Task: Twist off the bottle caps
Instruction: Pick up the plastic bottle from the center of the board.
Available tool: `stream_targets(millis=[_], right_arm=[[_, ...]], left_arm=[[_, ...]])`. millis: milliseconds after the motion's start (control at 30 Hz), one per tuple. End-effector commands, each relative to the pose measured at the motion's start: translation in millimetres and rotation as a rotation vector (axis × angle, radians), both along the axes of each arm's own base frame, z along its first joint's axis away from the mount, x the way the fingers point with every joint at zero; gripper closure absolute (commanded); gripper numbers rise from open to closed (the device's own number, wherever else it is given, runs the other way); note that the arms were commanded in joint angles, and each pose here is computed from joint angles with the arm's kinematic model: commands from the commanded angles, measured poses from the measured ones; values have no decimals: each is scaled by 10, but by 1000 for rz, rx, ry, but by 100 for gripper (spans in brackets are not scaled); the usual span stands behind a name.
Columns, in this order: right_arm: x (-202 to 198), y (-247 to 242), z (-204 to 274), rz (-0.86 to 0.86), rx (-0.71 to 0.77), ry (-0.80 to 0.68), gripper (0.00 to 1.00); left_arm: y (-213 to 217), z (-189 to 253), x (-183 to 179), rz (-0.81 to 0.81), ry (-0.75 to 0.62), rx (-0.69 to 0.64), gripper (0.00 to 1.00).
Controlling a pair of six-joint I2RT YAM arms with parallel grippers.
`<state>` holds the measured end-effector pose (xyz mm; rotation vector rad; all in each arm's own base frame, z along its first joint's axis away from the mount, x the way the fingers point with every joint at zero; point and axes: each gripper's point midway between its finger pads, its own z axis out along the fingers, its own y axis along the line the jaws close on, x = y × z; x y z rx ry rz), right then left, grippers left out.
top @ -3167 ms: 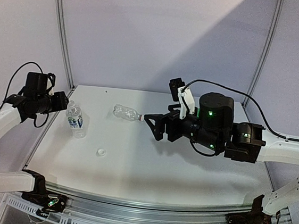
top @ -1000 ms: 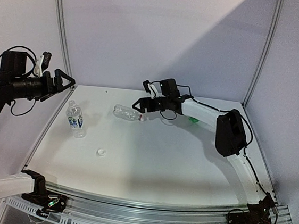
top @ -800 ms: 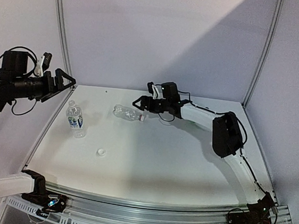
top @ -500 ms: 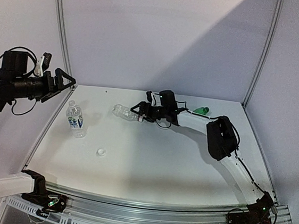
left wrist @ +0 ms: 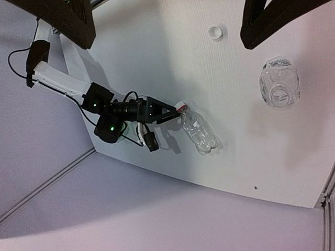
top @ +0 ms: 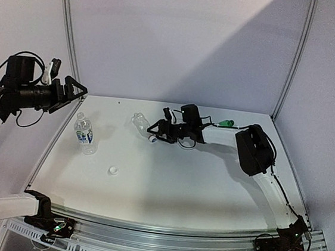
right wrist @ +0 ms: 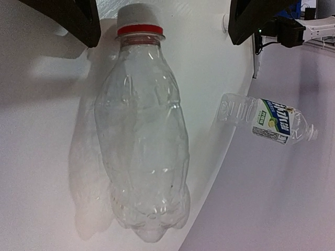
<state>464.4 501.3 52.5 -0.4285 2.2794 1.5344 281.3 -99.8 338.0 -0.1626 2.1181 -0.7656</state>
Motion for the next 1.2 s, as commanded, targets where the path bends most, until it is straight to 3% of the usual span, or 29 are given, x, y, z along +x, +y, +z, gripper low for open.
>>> stream_targets(millis=[0, 267, 533, 767, 967, 1167], right_arm=[[-117, -65, -37, 14, -124, -60, 13], [-153, -11, -206, -46, -442, -331, 11], [-146, 118, -237, -183, -531, -413, 13], [-9, -34, -347, -317, -624, -425, 32], [-23, -16, -394, -301, -636, -435, 51], [-62, 49, -369, -252, -621, -477, 62]], left_arm=[[-63, 89, 13, -36, -39, 1, 1], [-64, 72, -38, -43, -37, 6, 1], [-53, 30, -146, -48, -21, 12, 1], [-44, 108, -181, -54, -30, 25, 1], [-51, 141, -191, -60, -38, 26, 1], [-58, 154, -206, -66, -41, 24, 1]])
